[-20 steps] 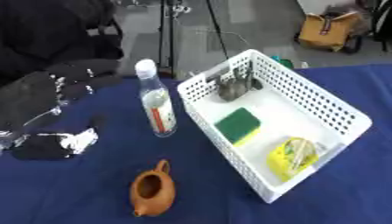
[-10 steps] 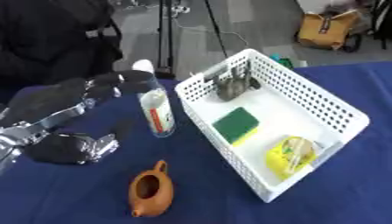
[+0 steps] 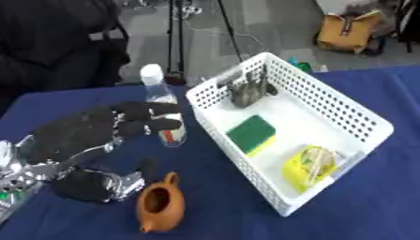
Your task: Pick up objects on the table and place them in the box.
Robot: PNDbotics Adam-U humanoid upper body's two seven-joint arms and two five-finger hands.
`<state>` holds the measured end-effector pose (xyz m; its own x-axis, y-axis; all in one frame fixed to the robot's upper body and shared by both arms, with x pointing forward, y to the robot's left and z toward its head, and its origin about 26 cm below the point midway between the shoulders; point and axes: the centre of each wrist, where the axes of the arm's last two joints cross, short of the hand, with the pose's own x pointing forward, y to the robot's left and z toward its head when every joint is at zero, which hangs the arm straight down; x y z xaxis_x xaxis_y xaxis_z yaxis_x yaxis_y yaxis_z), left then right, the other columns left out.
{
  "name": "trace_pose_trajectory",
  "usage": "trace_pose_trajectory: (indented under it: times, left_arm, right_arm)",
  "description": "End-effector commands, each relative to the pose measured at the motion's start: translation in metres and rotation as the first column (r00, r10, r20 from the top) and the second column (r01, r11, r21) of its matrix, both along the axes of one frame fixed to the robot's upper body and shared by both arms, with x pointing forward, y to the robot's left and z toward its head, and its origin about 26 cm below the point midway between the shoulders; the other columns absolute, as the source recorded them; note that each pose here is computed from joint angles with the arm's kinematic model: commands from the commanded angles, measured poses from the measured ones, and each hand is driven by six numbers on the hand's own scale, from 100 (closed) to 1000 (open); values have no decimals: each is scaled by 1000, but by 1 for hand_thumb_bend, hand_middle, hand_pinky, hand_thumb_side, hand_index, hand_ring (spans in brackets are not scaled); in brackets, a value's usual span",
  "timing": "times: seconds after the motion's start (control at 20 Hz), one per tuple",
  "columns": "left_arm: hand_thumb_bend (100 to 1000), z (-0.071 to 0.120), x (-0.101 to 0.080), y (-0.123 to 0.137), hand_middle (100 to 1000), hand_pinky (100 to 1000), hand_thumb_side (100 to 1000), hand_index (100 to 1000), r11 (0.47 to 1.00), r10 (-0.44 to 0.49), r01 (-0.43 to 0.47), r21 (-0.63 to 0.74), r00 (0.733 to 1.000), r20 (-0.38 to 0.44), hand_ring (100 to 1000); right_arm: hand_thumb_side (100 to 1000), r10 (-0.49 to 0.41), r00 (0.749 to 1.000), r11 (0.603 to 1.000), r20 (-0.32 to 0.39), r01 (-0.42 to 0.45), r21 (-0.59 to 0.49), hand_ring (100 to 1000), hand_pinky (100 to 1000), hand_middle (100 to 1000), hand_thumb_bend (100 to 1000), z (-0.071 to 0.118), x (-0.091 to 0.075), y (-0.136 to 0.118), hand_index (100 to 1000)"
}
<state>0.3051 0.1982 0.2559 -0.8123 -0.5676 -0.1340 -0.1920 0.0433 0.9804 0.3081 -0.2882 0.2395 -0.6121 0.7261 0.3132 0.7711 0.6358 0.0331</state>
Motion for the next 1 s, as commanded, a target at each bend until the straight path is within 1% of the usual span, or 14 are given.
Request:
trace_pose_trajectory:
  times: [0.05,0.1,0.25,0.35,0.6,0.75,0.8,0.85,0.9,0.95,1.0]
  left_arm:
    - [100,2,-3,-1,1000,960,1000,1000,999,3,-5,52,1000,30,1000]
    - [100,0,-3,0,1000,941,1000,1000,998,8,-11,68,999,47,1000]
    - [100,-6,-4,0,1000,939,1000,1000,993,18,-29,114,995,96,1000]
    - [100,-10,-4,-1,1000,951,1000,1000,990,20,-35,134,994,106,1000]
    - [100,-18,-5,-2,1000,967,1000,1000,984,26,-39,176,997,73,1000]
    - [100,-20,-5,-2,1000,957,1000,1000,985,29,-37,169,998,50,1000]
    - [100,-20,-5,-1,1000,869,1000,1000,985,33,-41,167,998,50,1000]
    - [100,-20,-5,-1,1000,869,1000,1000,984,46,-56,171,997,63,1000]
    - [100,-21,-5,-1,1000,830,1000,1000,981,61,-74,177,995,78,992]
    - [100,-22,-5,-2,1000,830,1000,1000,977,86,-104,189,991,99,992]
    - [100,-23,-5,-4,1000,849,1000,1000,970,110,-132,202,987,117,1000]
  right_arm:
    - [884,15,1000,1000,14,-14,-13,548,646,569,100,5,-2,0,701]
    - [884,16,1000,1000,14,-15,-13,548,646,568,100,5,-2,0,701]
    - [882,19,1000,1000,15,-19,-13,548,646,568,100,6,-2,1,700]
    - [884,21,1000,1000,15,-21,-13,548,646,567,100,6,-2,1,699]
    - [884,28,1000,1000,15,-28,-15,547,647,565,100,6,-2,2,697]
    - [884,32,999,999,13,-32,-16,546,647,563,100,6,-2,2,696]
    - [883,33,999,999,13,-32,-16,546,647,562,100,6,-2,2,695]
    - [883,33,999,999,12,-33,-16,546,647,562,100,6,-2,2,695]
    - [882,33,999,999,11,-33,-16,546,647,562,100,5,-2,2,696]
    - [882,33,999,999,9,-33,-16,546,647,562,100,5,-2,2,696]
    - [880,34,999,999,7,-33,-16,546,648,561,100,5,-2,2,695]
